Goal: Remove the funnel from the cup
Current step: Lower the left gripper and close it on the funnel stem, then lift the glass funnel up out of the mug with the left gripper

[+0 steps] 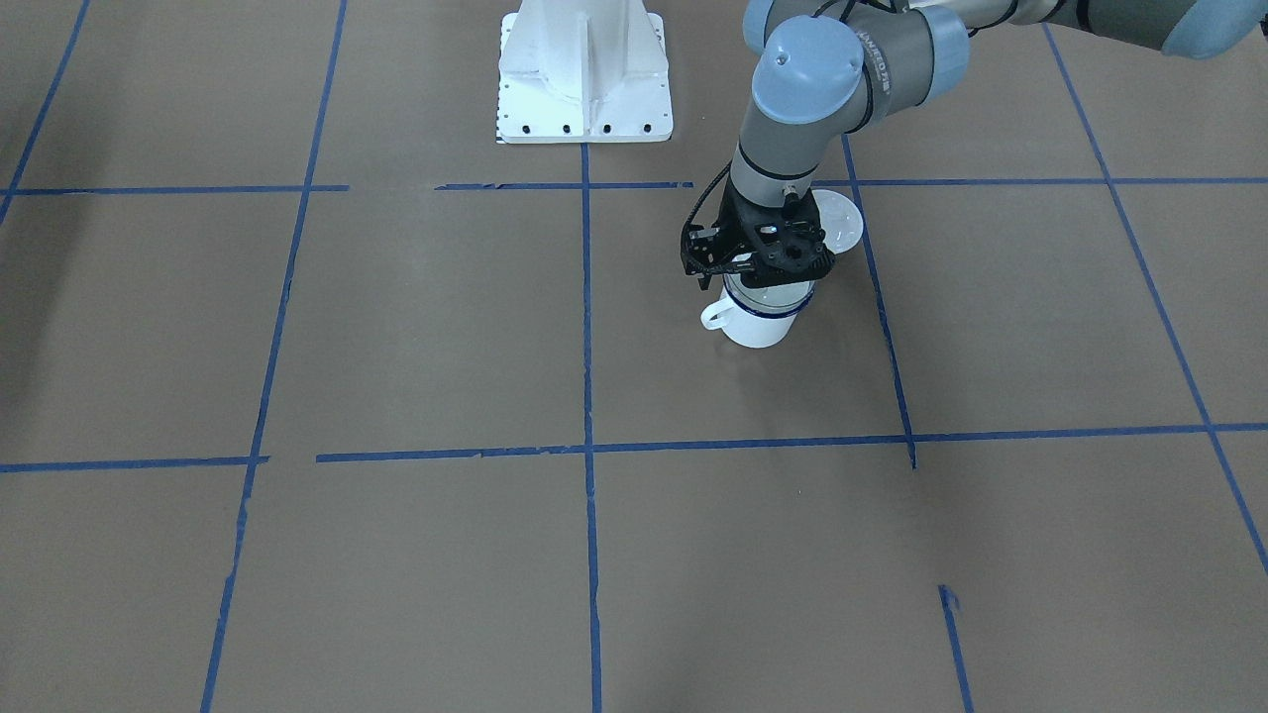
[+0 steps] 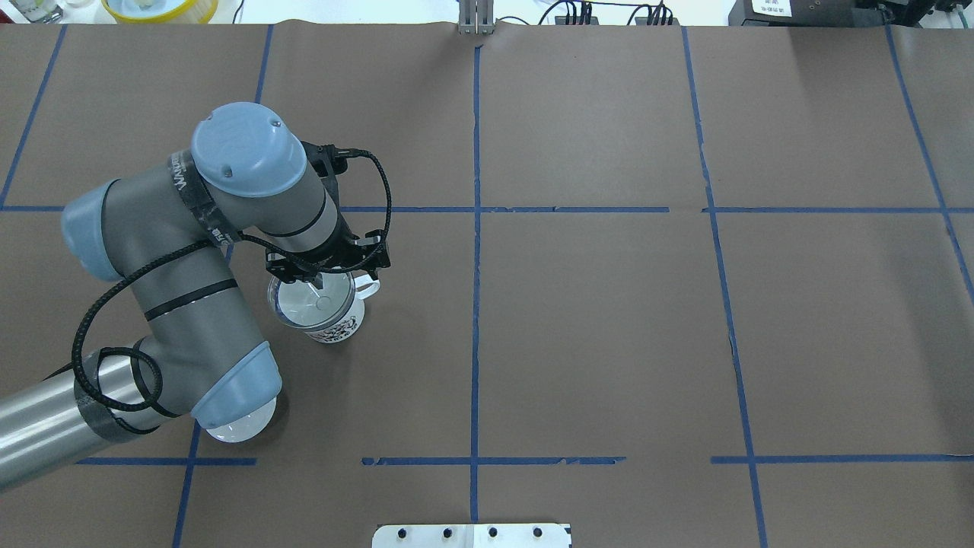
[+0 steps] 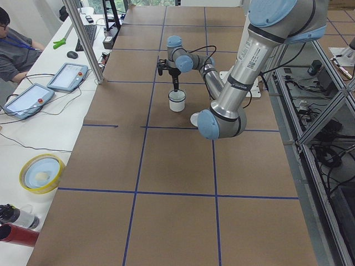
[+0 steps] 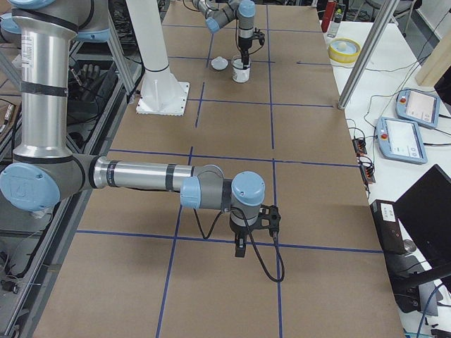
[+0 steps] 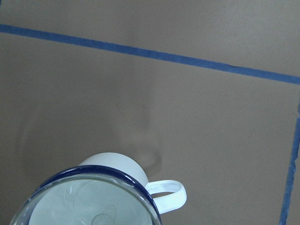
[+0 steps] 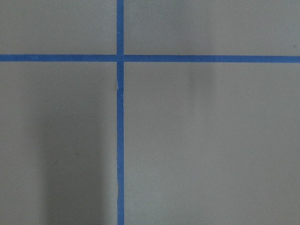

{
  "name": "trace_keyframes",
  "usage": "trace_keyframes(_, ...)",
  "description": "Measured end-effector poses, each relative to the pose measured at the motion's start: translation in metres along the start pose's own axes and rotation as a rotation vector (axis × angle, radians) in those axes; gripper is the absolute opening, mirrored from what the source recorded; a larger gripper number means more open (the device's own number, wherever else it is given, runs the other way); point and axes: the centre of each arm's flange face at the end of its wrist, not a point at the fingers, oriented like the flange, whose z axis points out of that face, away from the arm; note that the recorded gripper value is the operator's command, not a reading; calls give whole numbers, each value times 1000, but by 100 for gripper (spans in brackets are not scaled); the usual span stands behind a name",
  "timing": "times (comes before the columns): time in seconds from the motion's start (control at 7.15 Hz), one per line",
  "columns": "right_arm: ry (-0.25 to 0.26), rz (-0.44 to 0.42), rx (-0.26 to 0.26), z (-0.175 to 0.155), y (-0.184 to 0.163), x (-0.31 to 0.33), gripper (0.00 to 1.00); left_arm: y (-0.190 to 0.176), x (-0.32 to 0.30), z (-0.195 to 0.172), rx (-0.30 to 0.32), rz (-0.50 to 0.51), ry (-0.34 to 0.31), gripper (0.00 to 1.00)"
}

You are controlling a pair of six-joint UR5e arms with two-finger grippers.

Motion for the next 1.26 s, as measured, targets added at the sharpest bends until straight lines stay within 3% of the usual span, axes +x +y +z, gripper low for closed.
trace_keyframes(0.7,0,0,0,0,0,0,100,9,3,-12,-32,10,31,0)
trace_keyframes(0.98,0,0,0,0,0,0,100,13,-1,-52,-30,0,55,0)
trace_keyframes(1.26,0,0,0,0,0,0,100,-10,-22,-126,47,-78,68,0)
